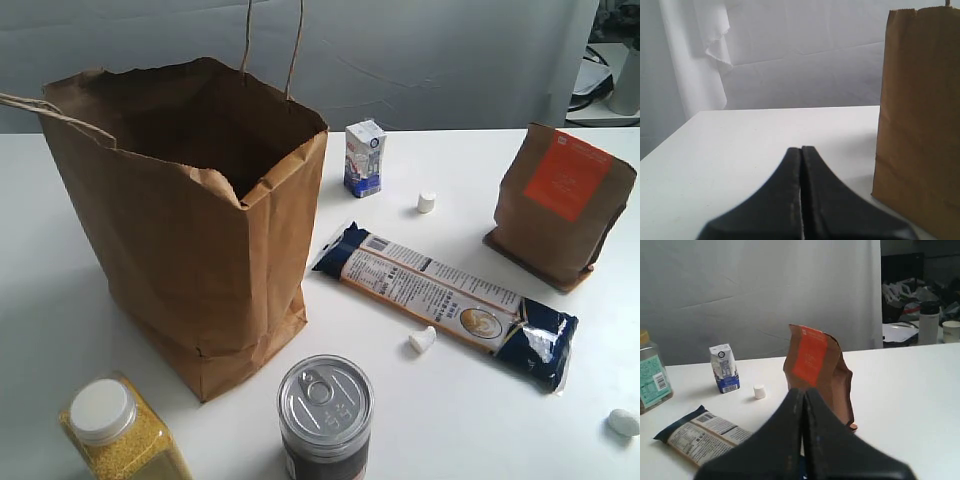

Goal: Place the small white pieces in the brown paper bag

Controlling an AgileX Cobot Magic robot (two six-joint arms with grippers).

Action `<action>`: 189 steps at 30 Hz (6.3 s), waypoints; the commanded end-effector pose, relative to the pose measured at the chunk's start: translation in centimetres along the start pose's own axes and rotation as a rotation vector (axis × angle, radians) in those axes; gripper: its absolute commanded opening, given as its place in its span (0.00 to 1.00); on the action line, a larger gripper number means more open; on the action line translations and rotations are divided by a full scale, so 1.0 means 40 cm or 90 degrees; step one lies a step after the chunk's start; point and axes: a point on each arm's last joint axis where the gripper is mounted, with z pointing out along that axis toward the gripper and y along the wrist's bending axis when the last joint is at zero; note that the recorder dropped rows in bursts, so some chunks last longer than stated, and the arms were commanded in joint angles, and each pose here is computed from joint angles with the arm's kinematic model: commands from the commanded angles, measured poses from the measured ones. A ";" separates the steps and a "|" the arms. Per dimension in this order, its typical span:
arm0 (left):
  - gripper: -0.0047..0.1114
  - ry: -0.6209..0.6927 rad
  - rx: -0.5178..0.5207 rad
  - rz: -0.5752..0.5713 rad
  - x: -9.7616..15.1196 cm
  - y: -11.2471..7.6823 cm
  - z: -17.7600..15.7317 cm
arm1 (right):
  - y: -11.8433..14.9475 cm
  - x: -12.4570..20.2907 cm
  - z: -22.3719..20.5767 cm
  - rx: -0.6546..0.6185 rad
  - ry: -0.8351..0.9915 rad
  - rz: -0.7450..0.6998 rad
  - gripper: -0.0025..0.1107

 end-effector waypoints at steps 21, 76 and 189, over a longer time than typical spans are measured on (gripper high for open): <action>0.04 -0.004 0.005 0.000 0.001 -0.001 0.000 | 0.108 -0.142 0.260 0.017 0.760 -0.183 0.02; 0.04 -0.004 0.005 0.000 0.001 -0.001 0.000 | 0.055 0.053 0.342 0.088 0.739 -0.055 0.02; 0.04 -0.004 0.005 0.000 0.001 -0.001 0.000 | 0.383 0.195 0.627 -0.074 0.791 -0.177 0.45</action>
